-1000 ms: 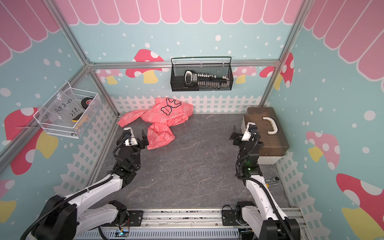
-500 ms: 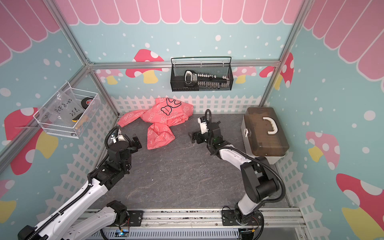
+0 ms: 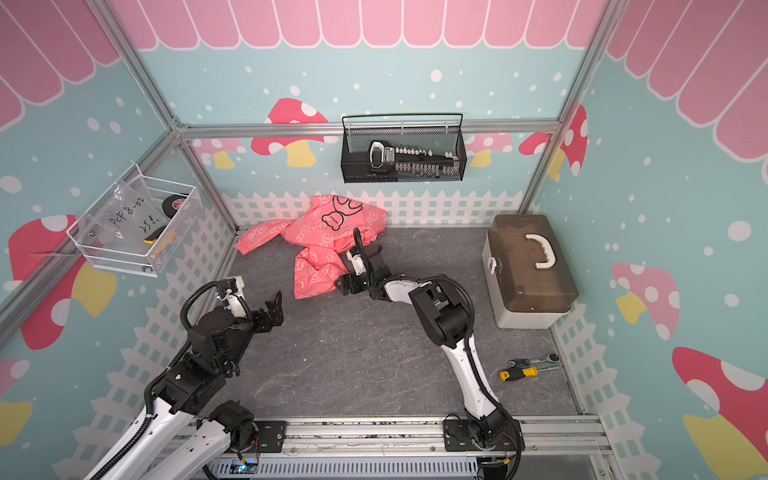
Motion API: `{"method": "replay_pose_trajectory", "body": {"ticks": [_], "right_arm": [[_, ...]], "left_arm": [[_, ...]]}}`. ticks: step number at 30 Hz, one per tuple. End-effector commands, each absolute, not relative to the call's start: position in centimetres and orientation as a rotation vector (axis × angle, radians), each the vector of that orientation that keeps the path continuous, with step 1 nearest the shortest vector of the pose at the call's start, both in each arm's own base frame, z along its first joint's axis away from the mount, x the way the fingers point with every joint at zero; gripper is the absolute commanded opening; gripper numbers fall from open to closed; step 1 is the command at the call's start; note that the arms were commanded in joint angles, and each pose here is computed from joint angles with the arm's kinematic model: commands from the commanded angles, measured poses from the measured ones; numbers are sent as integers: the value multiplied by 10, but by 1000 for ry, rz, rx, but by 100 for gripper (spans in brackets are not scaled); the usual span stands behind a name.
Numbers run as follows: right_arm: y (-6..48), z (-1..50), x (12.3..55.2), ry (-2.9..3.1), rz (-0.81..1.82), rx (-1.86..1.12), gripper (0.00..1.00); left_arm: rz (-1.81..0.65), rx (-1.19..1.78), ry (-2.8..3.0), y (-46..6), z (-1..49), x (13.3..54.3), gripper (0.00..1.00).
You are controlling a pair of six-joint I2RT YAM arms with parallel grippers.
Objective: Unzip the jacket
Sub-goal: Pick up the jacket from the center of the board.
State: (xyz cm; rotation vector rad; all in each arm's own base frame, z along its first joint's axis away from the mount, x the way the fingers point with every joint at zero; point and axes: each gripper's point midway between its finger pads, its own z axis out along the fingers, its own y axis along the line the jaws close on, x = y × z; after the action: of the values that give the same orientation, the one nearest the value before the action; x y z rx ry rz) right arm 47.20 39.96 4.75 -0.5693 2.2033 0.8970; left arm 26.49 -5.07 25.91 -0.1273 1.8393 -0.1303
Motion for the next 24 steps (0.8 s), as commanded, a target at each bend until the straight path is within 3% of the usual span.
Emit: {"method": "replay_pose_trajectory", "body": {"ticks": [1,3,5,6,8,10,18,24], "right_arm": [[416,39,473,2244,990,-544,89],[428,37,472,2244,1017,-571,83],[433,38,471,2237,1014,-591,69],[433,40,470,2233,1002,-592,57],[428,49,468,2212,966,-601,21],[416,71,466,2181,885,-640,2],[288,230,416,1950,208,-776,0],[220,326,345,1772,103,-753,0]], "left_arm": [[-133,-67,1887,-56,245,261,100],[-134,-66,1890,-57,244,261,100],[-122,-66,1893,-56,243,262,100],[-114,-66,1893,-55,244,263,100],[-88,-73,1897,-52,243,264,100],[-71,-81,1898,-50,243,264,100],[-52,-41,1880,-51,256,267,100],[-185,248,1962,-110,235,275,100]]}}
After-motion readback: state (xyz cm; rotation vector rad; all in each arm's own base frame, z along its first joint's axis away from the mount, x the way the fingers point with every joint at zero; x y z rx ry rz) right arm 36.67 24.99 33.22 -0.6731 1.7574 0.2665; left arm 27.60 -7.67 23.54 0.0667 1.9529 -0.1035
